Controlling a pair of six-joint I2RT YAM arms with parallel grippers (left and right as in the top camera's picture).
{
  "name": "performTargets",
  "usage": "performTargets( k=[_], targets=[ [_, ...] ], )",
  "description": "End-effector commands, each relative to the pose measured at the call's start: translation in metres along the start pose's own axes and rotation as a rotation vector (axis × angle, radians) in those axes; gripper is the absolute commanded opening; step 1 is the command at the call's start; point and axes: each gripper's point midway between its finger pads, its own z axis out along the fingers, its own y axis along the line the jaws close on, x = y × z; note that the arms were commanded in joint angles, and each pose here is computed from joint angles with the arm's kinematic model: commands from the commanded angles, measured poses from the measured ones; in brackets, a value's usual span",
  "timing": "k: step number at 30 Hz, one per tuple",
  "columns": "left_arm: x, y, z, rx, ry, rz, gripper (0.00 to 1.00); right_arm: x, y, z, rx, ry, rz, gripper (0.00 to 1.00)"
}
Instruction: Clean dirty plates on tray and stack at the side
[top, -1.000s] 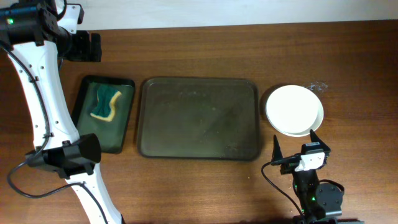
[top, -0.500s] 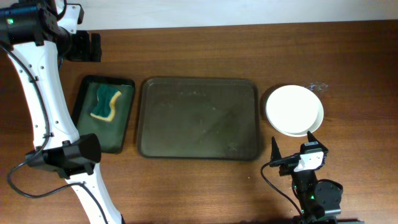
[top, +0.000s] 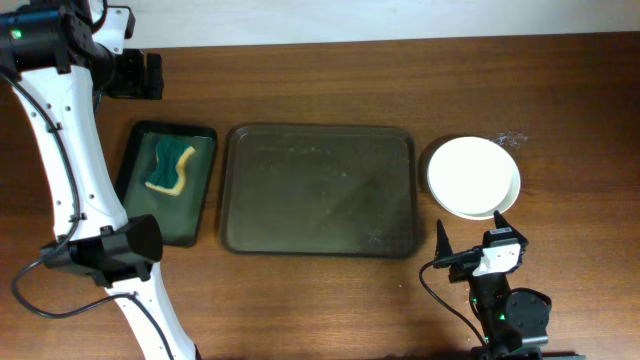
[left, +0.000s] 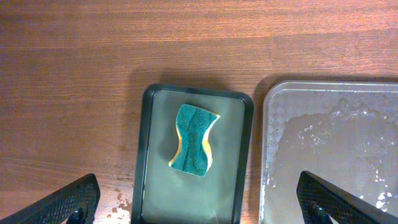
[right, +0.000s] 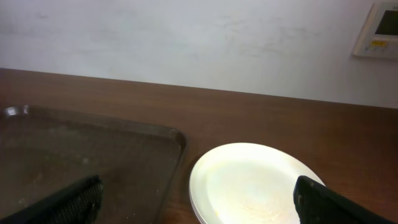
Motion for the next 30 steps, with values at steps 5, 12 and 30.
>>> performTargets(
  k=[5, 12, 30],
  targets=[
    [0.002, -0.015, -0.036, 0.009, -0.055, 0.021, 0.99, 0.001, 0.000, 0.000, -0.005, -0.003, 0.006, 0.98],
    [0.073, -0.074, -0.120, 0.066, -0.081, 0.135, 0.99, 0.001, 0.000, 0.000, -0.005, -0.003, 0.006, 0.98],
    [0.158, -0.090, -0.085, -0.043, -1.052, 0.209, 0.99, 0.001, 0.000, 0.000, -0.005, -0.003, 0.006, 0.98]
  ],
)
